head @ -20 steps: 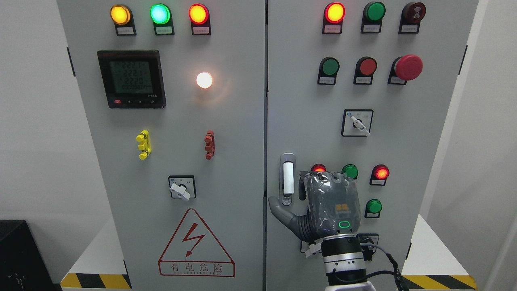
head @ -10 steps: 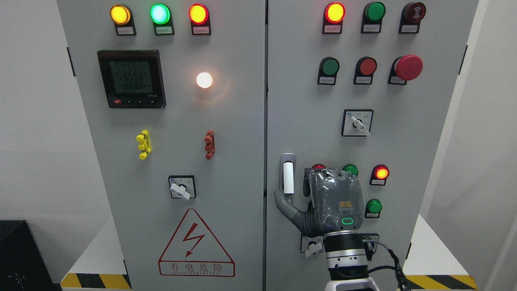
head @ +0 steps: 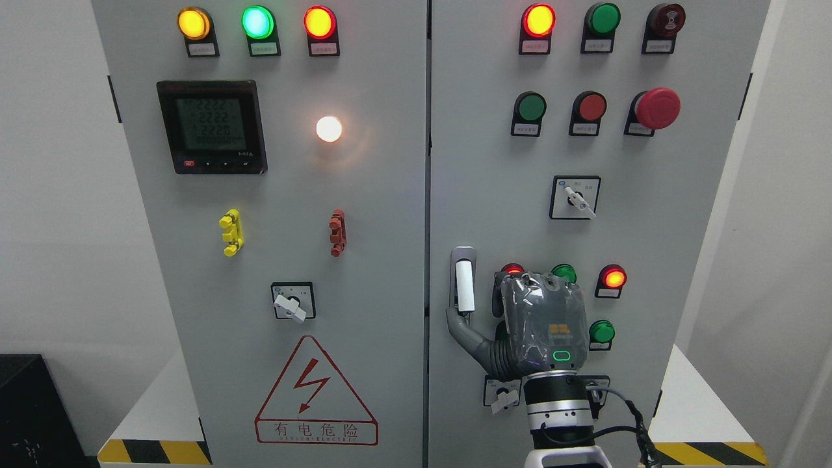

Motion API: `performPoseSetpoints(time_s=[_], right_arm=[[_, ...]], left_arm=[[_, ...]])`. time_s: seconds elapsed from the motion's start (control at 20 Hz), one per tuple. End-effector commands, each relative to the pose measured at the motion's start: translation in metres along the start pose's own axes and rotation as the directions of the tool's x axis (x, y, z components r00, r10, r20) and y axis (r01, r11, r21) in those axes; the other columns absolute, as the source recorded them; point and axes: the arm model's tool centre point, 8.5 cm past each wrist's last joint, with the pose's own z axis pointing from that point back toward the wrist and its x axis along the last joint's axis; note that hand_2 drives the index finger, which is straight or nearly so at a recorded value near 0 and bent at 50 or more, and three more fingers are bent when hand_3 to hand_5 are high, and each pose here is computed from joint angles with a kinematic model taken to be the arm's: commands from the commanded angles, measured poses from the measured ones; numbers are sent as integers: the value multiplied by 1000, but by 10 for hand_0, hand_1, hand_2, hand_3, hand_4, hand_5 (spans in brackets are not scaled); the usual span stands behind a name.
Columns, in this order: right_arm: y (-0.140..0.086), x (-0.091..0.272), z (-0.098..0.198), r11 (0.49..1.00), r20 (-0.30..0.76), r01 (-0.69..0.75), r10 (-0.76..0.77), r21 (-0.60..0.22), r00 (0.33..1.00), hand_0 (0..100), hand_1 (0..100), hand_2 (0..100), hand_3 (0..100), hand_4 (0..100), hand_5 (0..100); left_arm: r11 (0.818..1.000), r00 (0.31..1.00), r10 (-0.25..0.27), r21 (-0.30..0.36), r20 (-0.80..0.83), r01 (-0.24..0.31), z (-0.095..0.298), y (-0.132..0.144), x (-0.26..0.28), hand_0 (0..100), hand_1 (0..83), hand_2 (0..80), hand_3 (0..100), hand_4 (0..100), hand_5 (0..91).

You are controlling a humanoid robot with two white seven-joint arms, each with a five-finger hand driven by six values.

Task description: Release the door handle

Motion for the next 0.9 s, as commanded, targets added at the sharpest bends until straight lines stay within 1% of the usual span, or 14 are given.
performPoseSetpoints(time_s=[0.0, 0.15, 0.45, 0.85], right_arm=[[1, -7, 0, 1000, -18, -4, 4, 0, 1000, 305, 342, 832, 1000, 1000, 943], [0, -6, 0, 1000, -19, -2, 2, -2, 1000, 327, 340, 835, 1000, 1000, 943], [-4, -6, 1, 1000, -18, 1, -1, -15, 1000, 335, 340, 837, 1000, 1000, 943], [-5, -7, 8, 1000, -22, 4, -4, -24, 1000, 339, 327, 839, 1000, 1000, 943]], left_arm=[[1000, 1000, -22, -3, 18, 22, -1, -1, 7, 0, 0, 23, 89, 15, 0], [1000, 1000, -22, -3, 18, 22, -1, -1, 7, 0, 0, 22, 90, 14, 0], [1000, 1000, -22, -3, 18, 22, -1, -1, 7, 0, 0, 22, 92, 15, 0], [1000, 1000, -22, -3, 18, 22, -1, -1, 7, 0, 0, 22, 89, 13, 0]])
